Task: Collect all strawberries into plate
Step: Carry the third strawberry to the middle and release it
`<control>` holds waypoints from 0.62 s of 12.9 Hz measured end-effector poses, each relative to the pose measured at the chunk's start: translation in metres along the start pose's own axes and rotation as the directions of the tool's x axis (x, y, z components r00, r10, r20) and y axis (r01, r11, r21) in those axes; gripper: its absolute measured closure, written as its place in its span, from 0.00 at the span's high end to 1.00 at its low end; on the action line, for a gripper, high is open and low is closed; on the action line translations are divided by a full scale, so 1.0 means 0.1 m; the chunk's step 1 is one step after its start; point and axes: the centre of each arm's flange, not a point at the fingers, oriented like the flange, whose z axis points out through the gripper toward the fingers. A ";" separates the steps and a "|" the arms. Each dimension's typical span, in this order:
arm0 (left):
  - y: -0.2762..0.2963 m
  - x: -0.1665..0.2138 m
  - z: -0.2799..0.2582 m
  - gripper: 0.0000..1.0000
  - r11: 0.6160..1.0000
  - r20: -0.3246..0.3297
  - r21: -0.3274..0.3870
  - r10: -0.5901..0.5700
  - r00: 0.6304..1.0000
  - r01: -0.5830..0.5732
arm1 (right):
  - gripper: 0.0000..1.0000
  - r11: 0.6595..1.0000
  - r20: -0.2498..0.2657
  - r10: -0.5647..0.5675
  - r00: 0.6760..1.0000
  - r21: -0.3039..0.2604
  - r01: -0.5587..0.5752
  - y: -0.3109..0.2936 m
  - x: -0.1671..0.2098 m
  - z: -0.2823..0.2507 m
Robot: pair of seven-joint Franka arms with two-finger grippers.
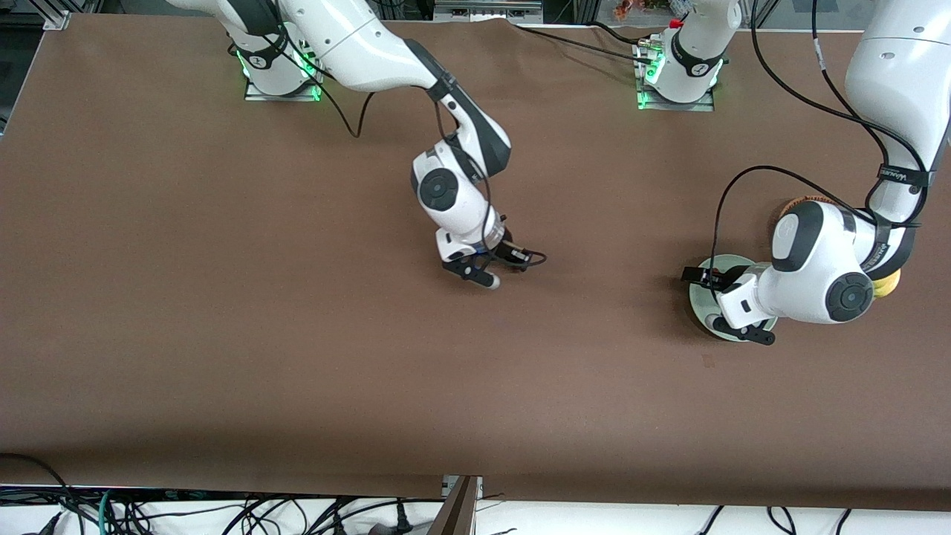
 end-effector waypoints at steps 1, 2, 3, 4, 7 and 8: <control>0.03 0.01 0.00 1.00 1.000 0.001 0.000 -0.002 1.000 0.002 | 0.36 1.000 -0.004 0.006 1.000 0.015 -0.006 -0.05 -0.07 0.04; 0.06 0.01 0.01 1.00 1.000 0.001 0.001 -0.005 1.000 0.005 | 0.36 0.999 -0.009 0.012 1.000 0.033 -0.011 -0.10 -0.13 0.07; 0.10 0.01 0.01 1.00 1.000 0.002 0.001 -0.016 1.000 0.016 | 0.36 0.999 -0.014 0.020 1.000 0.048 -0.020 -0.14 -0.19 0.11; 0.15 0.02 0.02 1.00 0.999 0.003 0.003 -0.037 0.999 0.037 | 0.36 0.998 -0.016 0.027 0.999 0.060 -0.026 -0.17 -0.26 0.15; 0.56 0.08 0.09 1.00 0.994 0.013 0.023 -0.104 0.994 0.104 | 0.52 0.997 -0.016 0.024 1.000 0.076 -0.023 -0.22 -0.39 0.23; 0.71 0.10 0.11 1.00 0.993 0.013 0.030 -0.118 0.993 0.117 | 0.60 0.996 -0.020 0.022 1.000 0.084 -0.020 -0.25 -0.39 0.21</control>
